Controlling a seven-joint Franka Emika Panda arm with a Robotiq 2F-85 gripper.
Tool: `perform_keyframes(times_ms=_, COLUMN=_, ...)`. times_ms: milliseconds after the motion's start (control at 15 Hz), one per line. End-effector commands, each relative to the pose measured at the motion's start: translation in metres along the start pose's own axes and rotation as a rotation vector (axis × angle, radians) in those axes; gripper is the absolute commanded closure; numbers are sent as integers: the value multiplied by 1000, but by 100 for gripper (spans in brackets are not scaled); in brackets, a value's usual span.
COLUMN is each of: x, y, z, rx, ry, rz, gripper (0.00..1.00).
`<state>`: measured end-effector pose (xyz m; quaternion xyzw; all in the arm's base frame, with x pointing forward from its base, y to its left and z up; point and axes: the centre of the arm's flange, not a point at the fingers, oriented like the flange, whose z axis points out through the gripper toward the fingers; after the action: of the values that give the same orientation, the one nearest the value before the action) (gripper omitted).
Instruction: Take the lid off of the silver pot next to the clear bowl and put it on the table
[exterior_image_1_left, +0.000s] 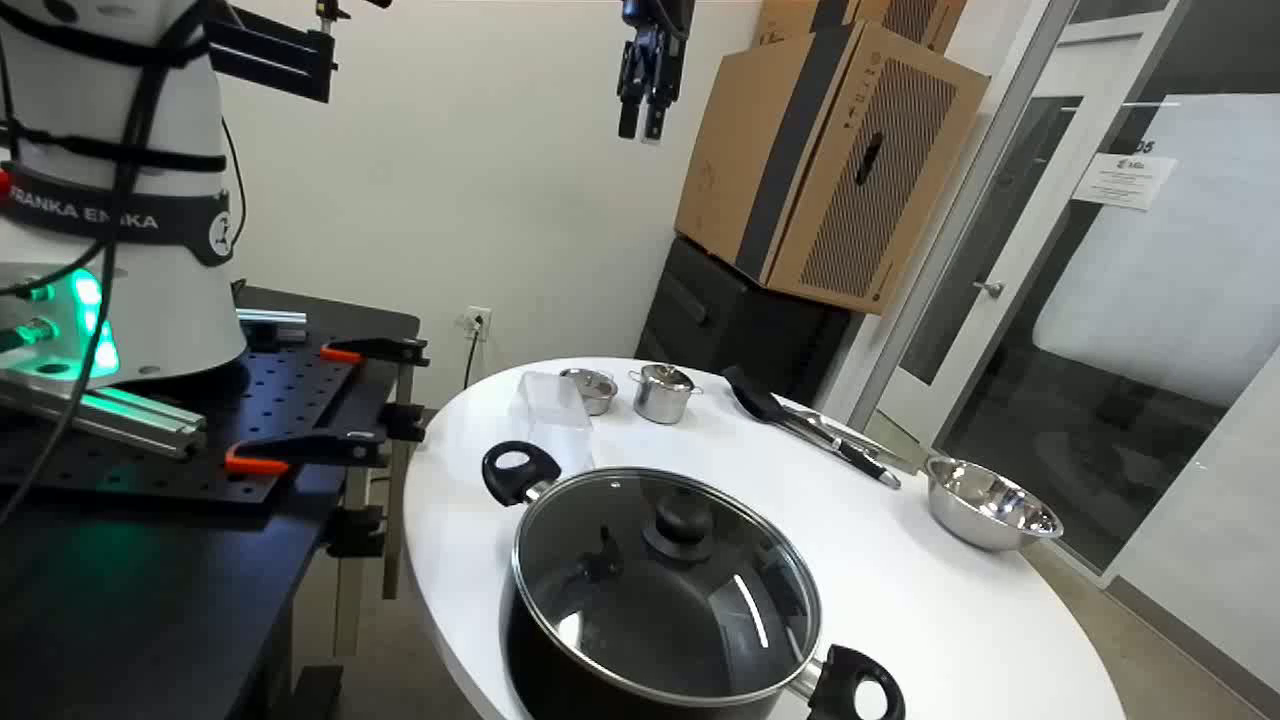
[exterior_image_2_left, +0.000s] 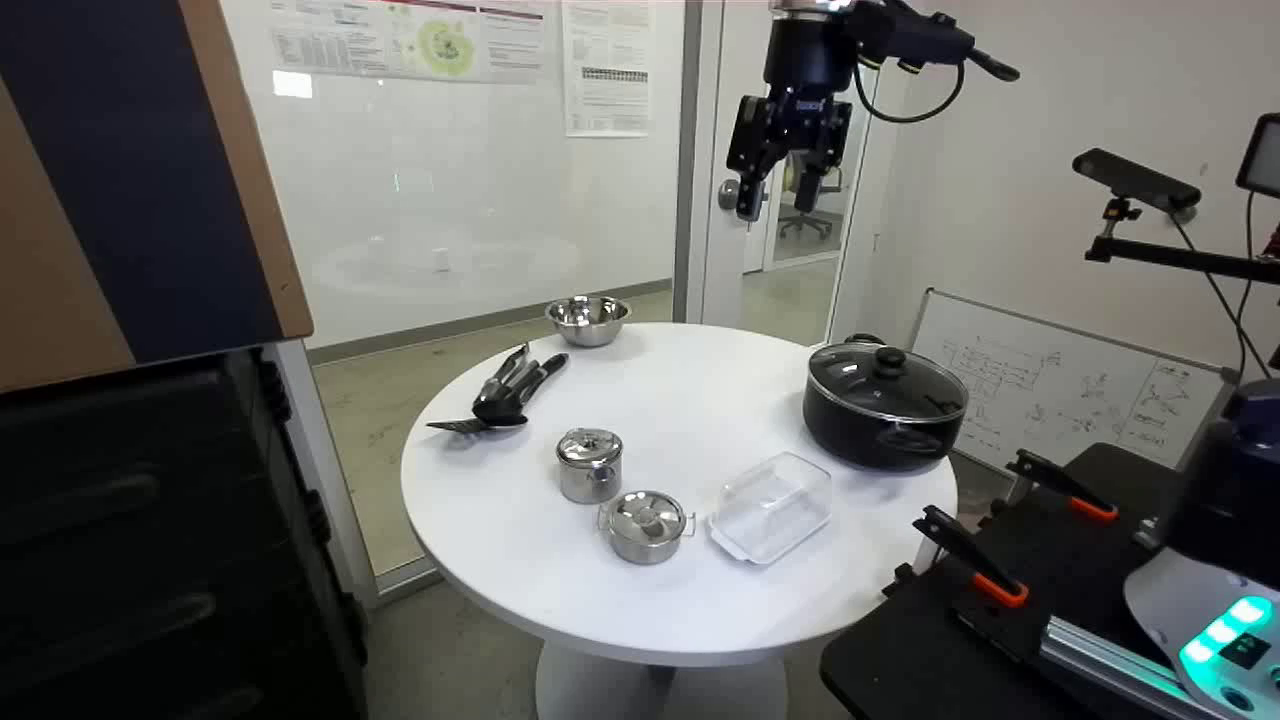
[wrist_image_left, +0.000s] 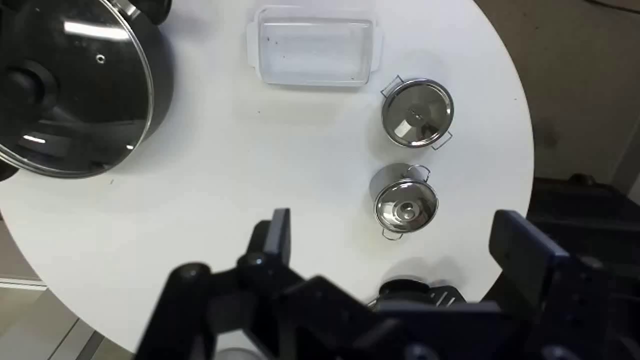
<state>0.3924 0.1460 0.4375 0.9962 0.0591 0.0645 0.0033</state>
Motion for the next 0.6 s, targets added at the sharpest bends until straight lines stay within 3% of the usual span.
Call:
perform_keyframes(times_ms=0, x=0, y=0, z=0, rx=0, ry=0, rz=0, gripper=0)
perform_keyframes(times_ms=533, x=26, y=-25, z=48, rx=-44, ry=-65, rz=-452, gripper=0)
